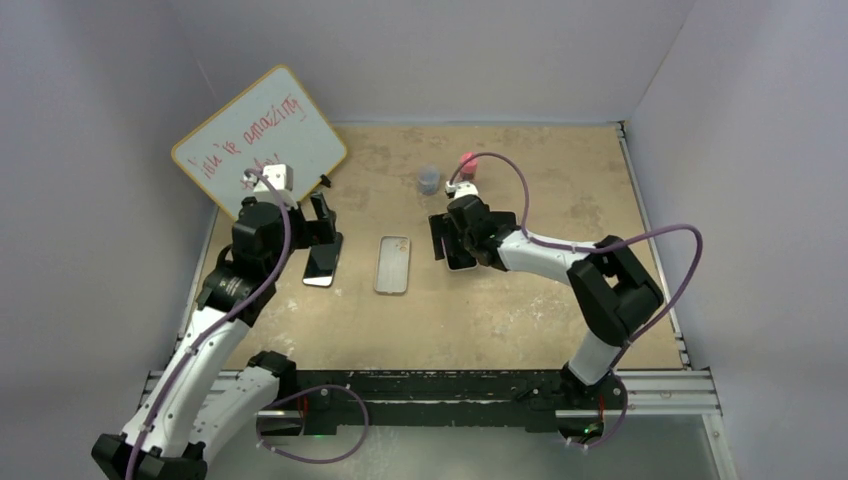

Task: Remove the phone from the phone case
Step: Pick up the phone at the center of the board.

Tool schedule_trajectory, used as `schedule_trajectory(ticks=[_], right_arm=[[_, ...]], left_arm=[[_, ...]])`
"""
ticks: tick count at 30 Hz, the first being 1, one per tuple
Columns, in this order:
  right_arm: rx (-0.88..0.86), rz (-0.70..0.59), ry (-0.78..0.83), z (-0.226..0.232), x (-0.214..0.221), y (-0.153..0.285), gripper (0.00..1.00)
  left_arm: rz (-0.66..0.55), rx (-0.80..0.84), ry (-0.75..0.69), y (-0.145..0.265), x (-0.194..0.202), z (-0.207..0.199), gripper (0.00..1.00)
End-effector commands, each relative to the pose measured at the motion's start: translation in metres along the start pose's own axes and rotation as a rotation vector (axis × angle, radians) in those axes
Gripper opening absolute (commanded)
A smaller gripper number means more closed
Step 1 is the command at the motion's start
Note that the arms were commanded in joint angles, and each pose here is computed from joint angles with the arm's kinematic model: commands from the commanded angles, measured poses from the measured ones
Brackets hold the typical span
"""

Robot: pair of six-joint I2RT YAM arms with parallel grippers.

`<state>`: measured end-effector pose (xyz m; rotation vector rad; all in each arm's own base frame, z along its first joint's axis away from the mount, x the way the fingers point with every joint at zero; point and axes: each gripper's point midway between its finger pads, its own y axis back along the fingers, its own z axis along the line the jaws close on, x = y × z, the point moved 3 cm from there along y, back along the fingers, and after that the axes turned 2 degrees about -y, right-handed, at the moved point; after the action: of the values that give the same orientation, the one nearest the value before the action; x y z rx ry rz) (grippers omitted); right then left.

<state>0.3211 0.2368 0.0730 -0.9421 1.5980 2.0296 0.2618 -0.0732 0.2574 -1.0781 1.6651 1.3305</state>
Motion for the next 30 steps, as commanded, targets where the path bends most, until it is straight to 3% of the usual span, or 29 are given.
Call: schedule_trajectory(ticks=[1, 7, 18, 25, 30], right_arm=[[0.102, 0.084, 0.039, -0.011, 0.002, -0.004, 0.99], [0.182, 0.125, 0.084, -0.020, 0.001, -0.011, 0.99], [0.118, 0.240, 0.052, -0.021, 0.016, -0.031, 0.97], [0.068, 0.277, 0.015, -0.027, 0.032, -0.032, 0.84], [0.049, 0.260, 0.001, -0.028, 0.037, -0.020, 0.63]], left_arm=[[-0.038, -0.061, -0.132, 0.010, 0.006, 0.020, 1.00], [-0.047, 0.005, -0.138, 0.015, 0.013, 0.014, 1.00], [-0.057, 0.054, -0.122, 0.020, 0.013, 0.007, 1.00], [-0.044, 0.191, -0.123, 0.021, 0.016, -0.013, 1.00], [-0.044, 0.252, -0.121, 0.023, 0.017, -0.021, 1.00]])
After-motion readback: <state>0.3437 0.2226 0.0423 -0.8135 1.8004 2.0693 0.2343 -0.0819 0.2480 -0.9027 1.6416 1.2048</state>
